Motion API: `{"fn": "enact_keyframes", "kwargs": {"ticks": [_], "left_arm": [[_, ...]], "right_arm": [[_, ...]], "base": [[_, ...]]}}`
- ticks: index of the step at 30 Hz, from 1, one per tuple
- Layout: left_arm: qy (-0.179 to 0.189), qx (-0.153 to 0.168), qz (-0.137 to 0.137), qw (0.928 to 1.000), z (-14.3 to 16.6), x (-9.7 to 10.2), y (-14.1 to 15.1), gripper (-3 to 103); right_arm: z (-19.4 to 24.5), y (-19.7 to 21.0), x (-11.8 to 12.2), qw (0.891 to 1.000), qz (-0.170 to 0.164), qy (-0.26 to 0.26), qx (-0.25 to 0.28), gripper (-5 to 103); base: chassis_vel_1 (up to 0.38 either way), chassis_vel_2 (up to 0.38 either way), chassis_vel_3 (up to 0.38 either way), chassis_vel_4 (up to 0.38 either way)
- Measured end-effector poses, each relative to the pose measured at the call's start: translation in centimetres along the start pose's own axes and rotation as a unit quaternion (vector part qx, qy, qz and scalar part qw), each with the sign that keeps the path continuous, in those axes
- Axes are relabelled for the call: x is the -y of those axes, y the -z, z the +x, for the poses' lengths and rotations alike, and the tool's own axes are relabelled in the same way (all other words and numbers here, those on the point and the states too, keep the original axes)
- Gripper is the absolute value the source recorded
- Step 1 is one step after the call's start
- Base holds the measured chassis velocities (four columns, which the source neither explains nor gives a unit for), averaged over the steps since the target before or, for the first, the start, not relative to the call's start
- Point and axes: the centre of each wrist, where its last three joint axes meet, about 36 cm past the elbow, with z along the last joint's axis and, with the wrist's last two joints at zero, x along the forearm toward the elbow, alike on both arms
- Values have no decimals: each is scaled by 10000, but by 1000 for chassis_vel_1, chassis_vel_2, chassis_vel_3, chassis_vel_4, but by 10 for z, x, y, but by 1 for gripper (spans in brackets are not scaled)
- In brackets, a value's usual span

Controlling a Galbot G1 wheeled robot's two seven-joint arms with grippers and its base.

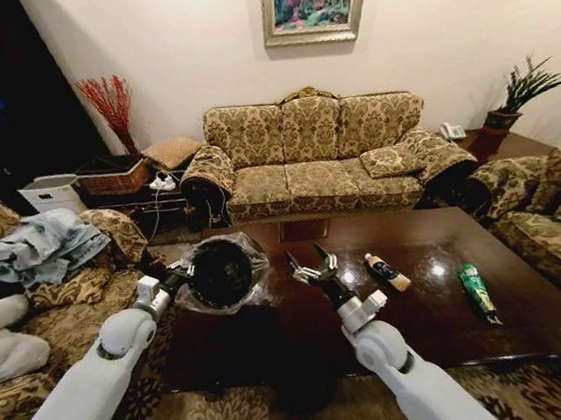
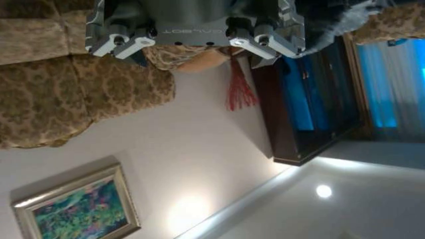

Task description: Move to the front of the table and place the trash on the table into the trash bin.

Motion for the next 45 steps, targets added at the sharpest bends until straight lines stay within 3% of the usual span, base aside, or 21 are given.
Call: {"fn": "enact_keyframes", "kwargs": {"ticks": [11,17,31,42,45], "left_arm": [[-47,34,11,10000,1,4,1,0],[-93,28,53,9999,3,9,-2,0],[-106,34,80,9999,4,12,-3,0],[-145,48,97,9998,5,14,-3,0],[-175,60,117,9998,6,16,-3,0]], "right_arm": [[-1,-1,0,9996,144,-205,-126,100],[-4,-5,11,9982,398,-389,-236,100],[-4,-9,12,9980,314,-439,-327,100],[-13,-21,41,9956,470,-669,-458,100],[-20,-36,54,9911,535,-1030,-656,100]], "base": [[-99,-226,103,215],[-198,-315,191,305],[-69,-60,67,40],[-179,-189,180,189],[-291,-272,270,269]]}}
